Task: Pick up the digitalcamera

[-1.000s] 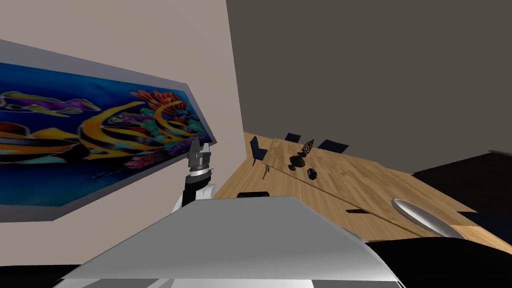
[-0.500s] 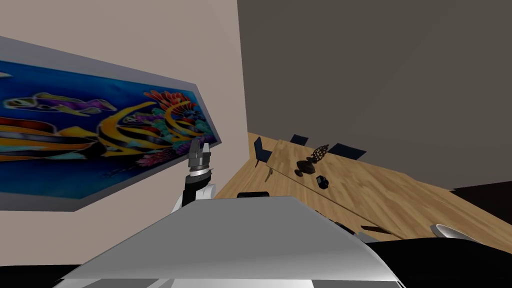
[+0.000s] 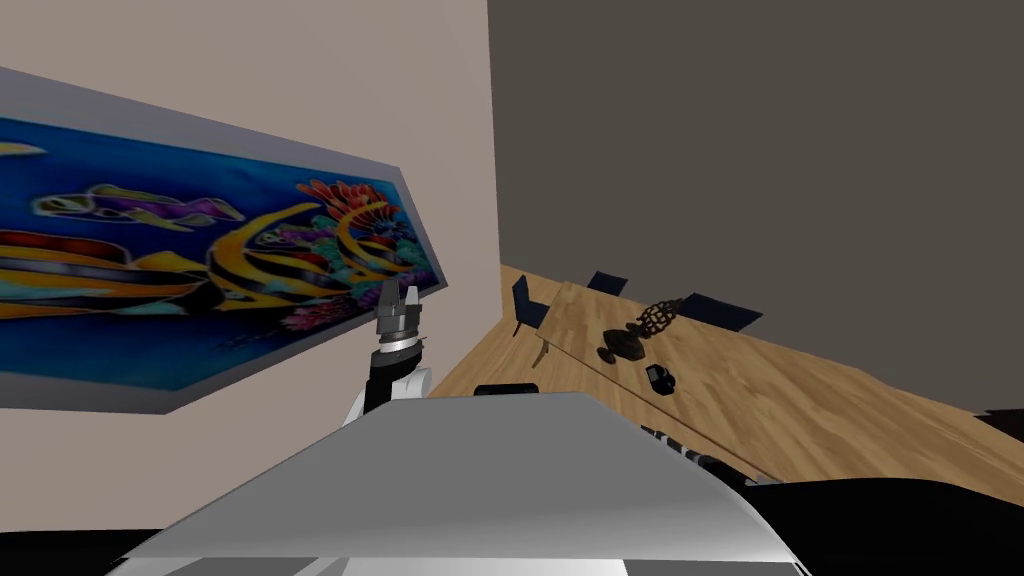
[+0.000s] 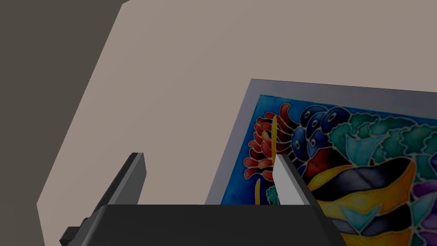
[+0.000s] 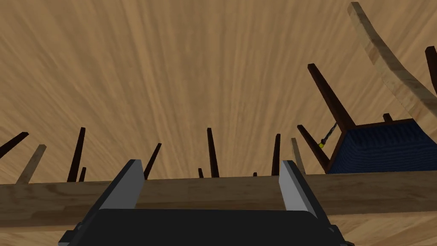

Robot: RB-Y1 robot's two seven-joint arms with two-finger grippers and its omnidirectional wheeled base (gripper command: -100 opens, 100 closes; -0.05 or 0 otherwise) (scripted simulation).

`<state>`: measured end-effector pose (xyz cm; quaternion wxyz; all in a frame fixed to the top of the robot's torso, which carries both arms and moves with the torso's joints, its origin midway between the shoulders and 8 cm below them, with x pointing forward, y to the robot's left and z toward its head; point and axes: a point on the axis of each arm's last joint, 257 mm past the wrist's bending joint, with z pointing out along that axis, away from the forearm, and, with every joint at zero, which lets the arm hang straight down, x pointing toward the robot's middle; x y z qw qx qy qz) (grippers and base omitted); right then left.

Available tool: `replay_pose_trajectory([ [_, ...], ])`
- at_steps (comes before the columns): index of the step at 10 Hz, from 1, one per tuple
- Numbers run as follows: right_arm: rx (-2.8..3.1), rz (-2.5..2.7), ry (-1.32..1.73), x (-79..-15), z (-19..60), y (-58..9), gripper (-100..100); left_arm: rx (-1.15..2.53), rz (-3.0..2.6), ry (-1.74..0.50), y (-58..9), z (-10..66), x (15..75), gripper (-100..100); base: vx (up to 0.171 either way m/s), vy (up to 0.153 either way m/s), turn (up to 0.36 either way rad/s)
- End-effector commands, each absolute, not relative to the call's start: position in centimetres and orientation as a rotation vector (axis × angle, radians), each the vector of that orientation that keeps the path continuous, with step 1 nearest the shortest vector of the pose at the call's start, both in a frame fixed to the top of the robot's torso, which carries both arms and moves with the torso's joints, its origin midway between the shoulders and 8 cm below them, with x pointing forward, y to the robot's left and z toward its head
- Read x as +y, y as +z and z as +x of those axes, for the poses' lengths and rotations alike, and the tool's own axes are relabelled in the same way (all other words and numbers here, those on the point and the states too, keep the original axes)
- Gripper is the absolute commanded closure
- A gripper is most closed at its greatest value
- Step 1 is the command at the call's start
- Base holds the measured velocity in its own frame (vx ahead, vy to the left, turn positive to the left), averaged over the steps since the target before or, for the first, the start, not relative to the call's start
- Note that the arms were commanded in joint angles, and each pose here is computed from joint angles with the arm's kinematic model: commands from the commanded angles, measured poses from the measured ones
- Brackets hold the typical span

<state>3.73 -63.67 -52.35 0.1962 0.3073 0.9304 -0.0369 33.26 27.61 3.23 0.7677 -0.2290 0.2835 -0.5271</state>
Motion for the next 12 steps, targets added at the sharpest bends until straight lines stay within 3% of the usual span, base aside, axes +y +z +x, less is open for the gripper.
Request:
replay_pose_trajectory([
  [1,2.615,0.845,-0.207,-66.9,2.7,-50.8,-100,0.615,-0.497,-1.144,3.2,33.3,27.6,0,0.069,-0.014,0.097],
  [7,2.584,0.806,-0.452,-75.3,2.2,-45.1,-100,0.615,-0.497,-1.144,3.2,33.3,27.6,0,0.09,-0.047,0.107],
  [11,2.577,0.801,-0.471,-76.0,2.5,-44.7,-100,0.615,-0.497,-1.144,3.2,33.3,27.6,0,0.061,-0.052,0.032],
  [12,2.575,0.801,-0.471,-76.1,2.6,-44.6,0,0.615,-0.497,-1.144,3.2,33.3,27.6,0,0.007,-0.006,-0.002],
])
